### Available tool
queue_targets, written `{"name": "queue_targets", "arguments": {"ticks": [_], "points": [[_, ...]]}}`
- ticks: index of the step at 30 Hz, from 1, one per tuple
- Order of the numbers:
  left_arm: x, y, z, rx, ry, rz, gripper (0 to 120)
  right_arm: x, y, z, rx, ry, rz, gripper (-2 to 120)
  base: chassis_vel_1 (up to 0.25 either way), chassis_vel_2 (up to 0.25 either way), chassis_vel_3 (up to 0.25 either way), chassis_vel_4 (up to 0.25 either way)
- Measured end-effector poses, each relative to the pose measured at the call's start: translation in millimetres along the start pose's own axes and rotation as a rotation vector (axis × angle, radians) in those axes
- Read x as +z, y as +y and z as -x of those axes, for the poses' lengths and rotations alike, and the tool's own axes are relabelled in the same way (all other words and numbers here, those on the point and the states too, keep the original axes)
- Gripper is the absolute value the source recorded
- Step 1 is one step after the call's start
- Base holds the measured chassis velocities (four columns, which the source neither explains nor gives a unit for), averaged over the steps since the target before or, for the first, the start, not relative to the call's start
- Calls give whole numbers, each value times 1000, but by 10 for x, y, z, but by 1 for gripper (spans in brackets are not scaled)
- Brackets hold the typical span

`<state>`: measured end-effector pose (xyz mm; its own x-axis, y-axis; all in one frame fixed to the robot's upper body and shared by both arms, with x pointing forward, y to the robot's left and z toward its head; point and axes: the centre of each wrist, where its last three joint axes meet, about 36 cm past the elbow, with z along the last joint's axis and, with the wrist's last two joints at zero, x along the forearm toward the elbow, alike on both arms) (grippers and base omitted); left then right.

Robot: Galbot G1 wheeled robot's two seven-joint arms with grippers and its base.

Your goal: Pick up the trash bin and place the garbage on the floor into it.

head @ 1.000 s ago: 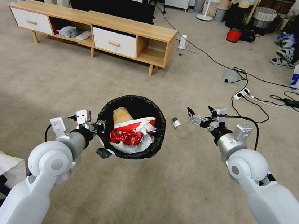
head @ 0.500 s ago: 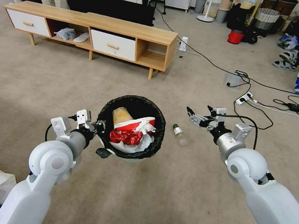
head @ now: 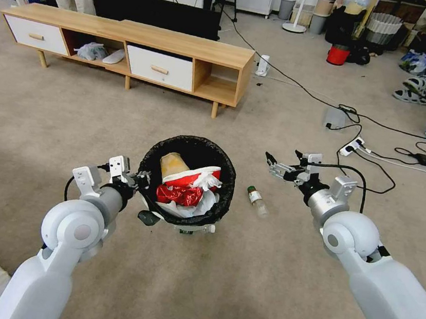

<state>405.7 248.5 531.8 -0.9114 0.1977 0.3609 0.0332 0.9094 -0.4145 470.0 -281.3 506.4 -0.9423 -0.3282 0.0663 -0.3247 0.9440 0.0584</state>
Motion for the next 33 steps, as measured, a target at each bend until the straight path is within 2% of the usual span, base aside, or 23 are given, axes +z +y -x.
{"name": "queue_targets", "arguments": {"ticks": [33], "points": [[14,-15,-25,3,-1,1,2,19,3,10,0,-12,-13,100,-100,96,94,-100]]}}
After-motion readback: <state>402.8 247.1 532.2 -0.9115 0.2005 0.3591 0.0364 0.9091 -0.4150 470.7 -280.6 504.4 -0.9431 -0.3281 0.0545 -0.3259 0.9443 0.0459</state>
